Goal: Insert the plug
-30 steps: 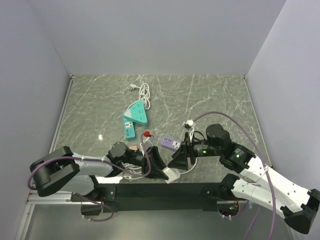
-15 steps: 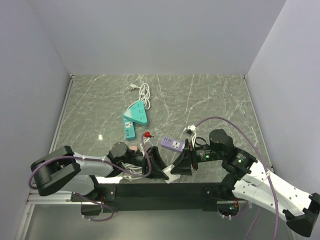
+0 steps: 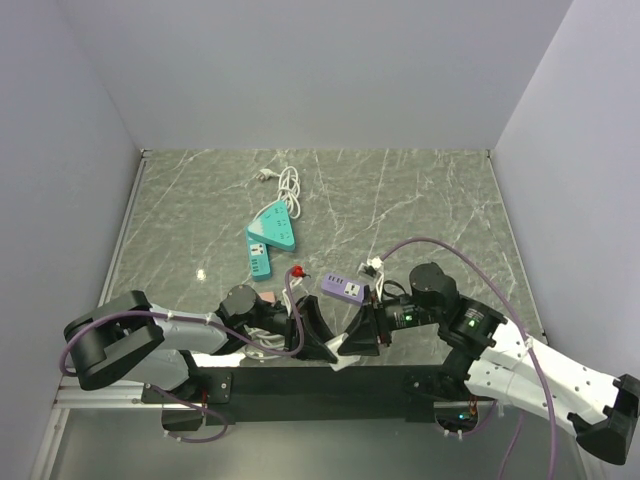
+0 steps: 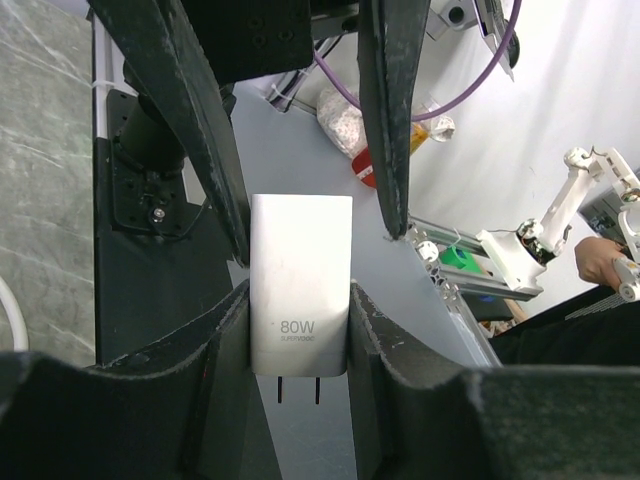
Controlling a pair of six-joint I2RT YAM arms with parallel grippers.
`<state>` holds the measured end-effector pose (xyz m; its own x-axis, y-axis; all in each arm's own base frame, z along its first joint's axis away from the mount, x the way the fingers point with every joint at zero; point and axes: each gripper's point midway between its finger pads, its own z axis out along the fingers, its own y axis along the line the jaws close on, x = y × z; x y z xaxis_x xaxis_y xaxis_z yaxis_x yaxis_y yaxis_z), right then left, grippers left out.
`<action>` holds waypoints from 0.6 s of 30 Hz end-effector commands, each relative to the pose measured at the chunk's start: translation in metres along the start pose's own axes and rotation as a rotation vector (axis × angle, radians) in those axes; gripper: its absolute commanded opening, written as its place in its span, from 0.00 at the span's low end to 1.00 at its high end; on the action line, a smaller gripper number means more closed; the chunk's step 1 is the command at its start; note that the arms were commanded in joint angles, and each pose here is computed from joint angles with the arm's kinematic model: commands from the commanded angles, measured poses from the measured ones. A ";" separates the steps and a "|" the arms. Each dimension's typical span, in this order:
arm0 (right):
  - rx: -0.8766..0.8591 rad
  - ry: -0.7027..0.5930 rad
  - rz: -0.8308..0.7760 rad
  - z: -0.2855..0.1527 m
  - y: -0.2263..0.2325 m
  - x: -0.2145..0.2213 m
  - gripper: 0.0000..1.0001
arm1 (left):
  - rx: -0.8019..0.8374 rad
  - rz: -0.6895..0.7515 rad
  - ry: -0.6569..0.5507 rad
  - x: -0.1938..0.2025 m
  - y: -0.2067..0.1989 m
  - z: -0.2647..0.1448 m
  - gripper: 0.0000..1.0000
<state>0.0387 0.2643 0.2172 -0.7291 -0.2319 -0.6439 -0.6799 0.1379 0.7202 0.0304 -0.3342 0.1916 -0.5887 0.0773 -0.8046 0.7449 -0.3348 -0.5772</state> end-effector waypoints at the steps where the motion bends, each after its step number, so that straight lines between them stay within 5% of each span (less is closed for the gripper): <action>1: -0.054 0.017 -0.007 0.004 0.011 0.004 0.58 | 0.191 0.351 -0.229 -0.064 -0.053 0.002 0.00; 18: -0.042 0.090 0.024 0.014 0.011 0.023 0.49 | 0.183 0.352 -0.240 -0.065 -0.053 0.002 0.00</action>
<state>0.0274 0.2707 0.2026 -0.7408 -0.2783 -0.6113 -0.6631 0.1575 0.7318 0.0220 -0.3307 0.1886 -0.5919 0.1202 -0.7970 0.7228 -0.3583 -0.5909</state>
